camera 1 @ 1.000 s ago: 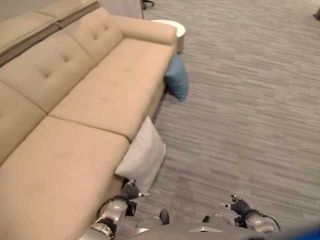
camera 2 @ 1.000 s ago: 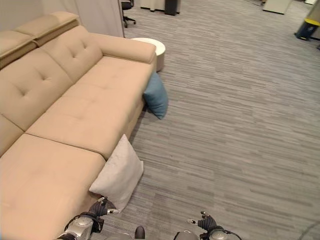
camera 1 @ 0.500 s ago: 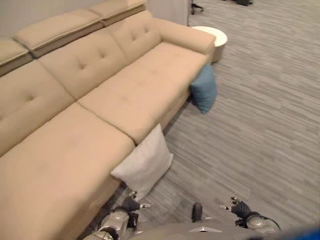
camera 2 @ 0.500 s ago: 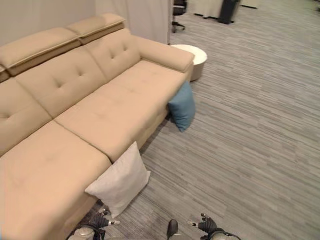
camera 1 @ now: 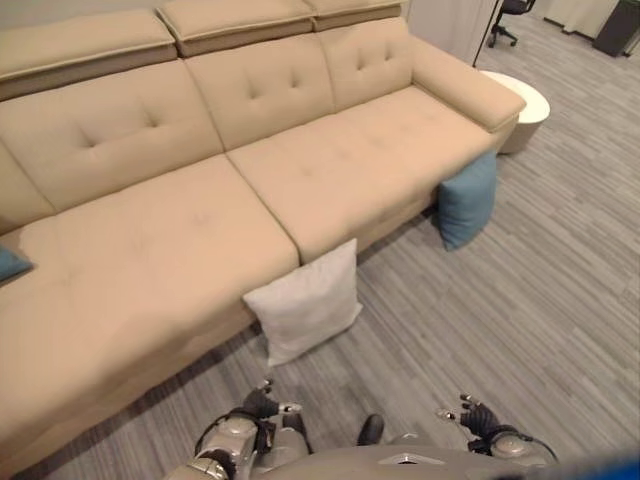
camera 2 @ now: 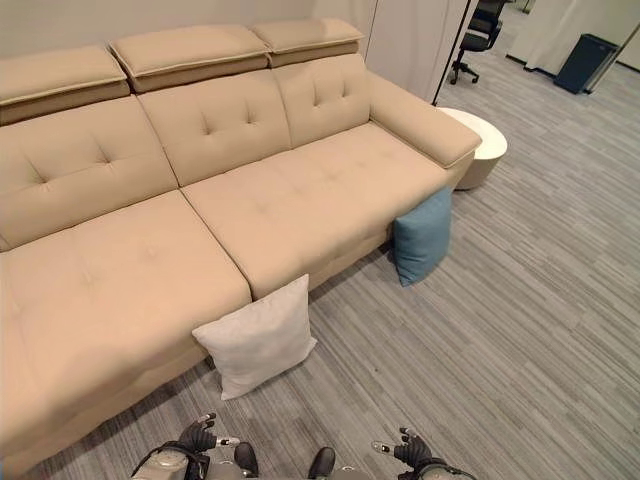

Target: Pick up all the scattered cushions and arrange them neatly on the sofa.

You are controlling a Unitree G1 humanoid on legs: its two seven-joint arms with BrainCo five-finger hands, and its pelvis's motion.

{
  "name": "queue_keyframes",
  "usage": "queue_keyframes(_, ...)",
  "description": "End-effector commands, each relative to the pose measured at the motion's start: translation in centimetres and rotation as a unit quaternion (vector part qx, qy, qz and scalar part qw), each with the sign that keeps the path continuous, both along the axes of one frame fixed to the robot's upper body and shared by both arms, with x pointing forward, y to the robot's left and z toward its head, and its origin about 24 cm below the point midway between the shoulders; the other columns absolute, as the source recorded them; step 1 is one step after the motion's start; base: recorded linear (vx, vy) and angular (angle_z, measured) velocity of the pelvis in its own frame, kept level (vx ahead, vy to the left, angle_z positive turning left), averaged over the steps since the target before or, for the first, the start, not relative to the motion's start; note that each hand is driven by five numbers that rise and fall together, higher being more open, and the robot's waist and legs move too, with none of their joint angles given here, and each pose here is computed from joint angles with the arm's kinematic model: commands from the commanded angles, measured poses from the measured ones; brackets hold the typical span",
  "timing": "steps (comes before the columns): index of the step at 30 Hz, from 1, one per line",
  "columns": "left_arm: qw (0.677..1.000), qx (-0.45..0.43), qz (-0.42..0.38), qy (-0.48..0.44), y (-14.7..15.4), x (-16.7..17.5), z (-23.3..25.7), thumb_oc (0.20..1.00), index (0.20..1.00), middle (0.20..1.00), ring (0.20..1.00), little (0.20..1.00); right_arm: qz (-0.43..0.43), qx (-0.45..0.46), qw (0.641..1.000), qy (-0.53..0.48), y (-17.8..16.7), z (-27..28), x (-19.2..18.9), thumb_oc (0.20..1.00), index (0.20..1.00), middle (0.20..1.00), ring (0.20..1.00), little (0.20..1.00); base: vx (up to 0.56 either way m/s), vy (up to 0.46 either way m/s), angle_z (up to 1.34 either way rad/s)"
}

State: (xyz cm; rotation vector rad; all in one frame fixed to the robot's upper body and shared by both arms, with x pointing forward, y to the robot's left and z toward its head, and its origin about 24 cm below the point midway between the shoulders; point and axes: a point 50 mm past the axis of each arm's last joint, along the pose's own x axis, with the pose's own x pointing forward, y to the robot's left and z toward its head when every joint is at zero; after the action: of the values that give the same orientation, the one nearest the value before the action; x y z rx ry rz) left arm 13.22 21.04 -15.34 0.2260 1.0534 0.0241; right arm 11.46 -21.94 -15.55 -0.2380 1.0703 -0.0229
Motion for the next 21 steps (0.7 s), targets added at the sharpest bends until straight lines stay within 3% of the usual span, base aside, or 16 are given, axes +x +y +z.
queue_keyframes(1, 1.000, 0.000, -0.010, -0.020, 0.1, 0.9, 0.4, 1.000, 1.000, 1.000, 1.000, 1.000, 0.004, -0.001, 0.999, -0.043, -0.2, 1.0, 2.6, 1.000, 1.000, 1.000, 1.000, 1.000, 0.13, 0.163, 0.13)
queue_keyframes(12, 1.000, 0.010, -0.008, -0.018, 0.7, 0.6, 0.4, 1.000, 1.000, 1.000, 1.000, 1.000, 0.013, 0.008, 0.998, -0.057, 0.5, 1.2, 3.3, 1.000, 1.000, 1.000, 1.000, 1.000, 0.16, -0.013, 0.38)
queue_keyframes(21, 1.000, 0.004, -0.014, -0.008, 0.2, 0.0, 0.1, 1.000, 1.000, 1.000, 1.000, 1.000, 0.013, 0.001, 0.999, -0.042, -0.2, 0.9, 2.2, 1.000, 1.000, 1.000, 1.000, 1.000, 0.15, -0.177, 0.38)
